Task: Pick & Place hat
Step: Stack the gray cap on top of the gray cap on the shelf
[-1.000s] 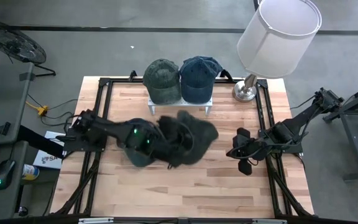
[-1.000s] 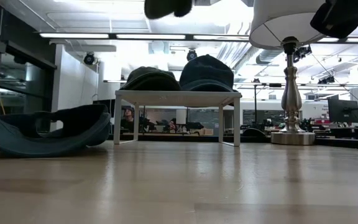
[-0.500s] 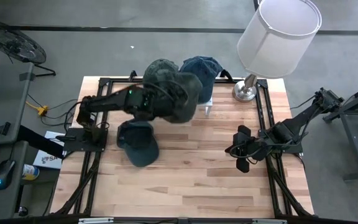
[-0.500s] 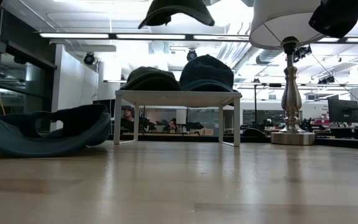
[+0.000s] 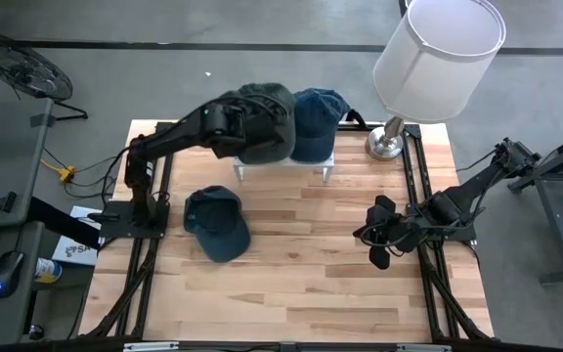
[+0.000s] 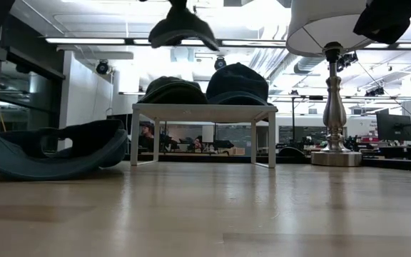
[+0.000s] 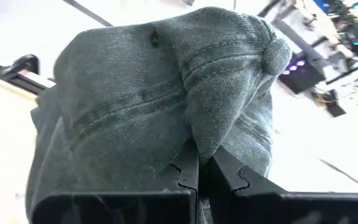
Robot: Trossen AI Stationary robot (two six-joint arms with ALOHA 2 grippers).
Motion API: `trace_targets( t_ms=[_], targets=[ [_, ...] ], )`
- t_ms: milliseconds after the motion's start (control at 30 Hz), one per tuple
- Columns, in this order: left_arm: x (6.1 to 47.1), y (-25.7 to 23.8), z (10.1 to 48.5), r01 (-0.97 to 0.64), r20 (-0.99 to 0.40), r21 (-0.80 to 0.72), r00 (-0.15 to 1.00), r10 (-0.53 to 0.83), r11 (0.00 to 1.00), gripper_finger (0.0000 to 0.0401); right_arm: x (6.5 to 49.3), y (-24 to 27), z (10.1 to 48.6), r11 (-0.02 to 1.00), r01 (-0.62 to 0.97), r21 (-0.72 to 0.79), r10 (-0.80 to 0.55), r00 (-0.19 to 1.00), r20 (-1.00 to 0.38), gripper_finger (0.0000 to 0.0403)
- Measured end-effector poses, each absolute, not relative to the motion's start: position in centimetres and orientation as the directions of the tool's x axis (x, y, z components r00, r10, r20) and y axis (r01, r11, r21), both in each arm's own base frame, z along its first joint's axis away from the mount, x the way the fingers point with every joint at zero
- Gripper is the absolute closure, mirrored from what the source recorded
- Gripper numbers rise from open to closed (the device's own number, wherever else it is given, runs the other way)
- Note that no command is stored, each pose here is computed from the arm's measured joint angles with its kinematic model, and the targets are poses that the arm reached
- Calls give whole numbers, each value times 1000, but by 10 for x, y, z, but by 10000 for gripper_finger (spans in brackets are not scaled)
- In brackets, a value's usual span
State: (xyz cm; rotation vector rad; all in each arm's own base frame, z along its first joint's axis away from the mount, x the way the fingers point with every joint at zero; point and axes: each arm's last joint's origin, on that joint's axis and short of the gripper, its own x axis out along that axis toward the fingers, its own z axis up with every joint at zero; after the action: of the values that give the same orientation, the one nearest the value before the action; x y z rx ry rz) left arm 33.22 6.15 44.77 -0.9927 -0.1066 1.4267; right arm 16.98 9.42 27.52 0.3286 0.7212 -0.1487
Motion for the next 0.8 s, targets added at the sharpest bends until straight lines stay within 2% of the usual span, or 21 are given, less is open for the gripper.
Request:
trace_targets(
  t_ms=[300,800],
  targets=[
    [322,89,443,-773,-554,-578,137,821,-261,397,170,94,275,935,252,251,-22,743,-668,403],
    [330,108,424,-792,-623,-532,128,772,-299,397,170,94,275,927,276,252,-44,749,-661,403]
  ],
)
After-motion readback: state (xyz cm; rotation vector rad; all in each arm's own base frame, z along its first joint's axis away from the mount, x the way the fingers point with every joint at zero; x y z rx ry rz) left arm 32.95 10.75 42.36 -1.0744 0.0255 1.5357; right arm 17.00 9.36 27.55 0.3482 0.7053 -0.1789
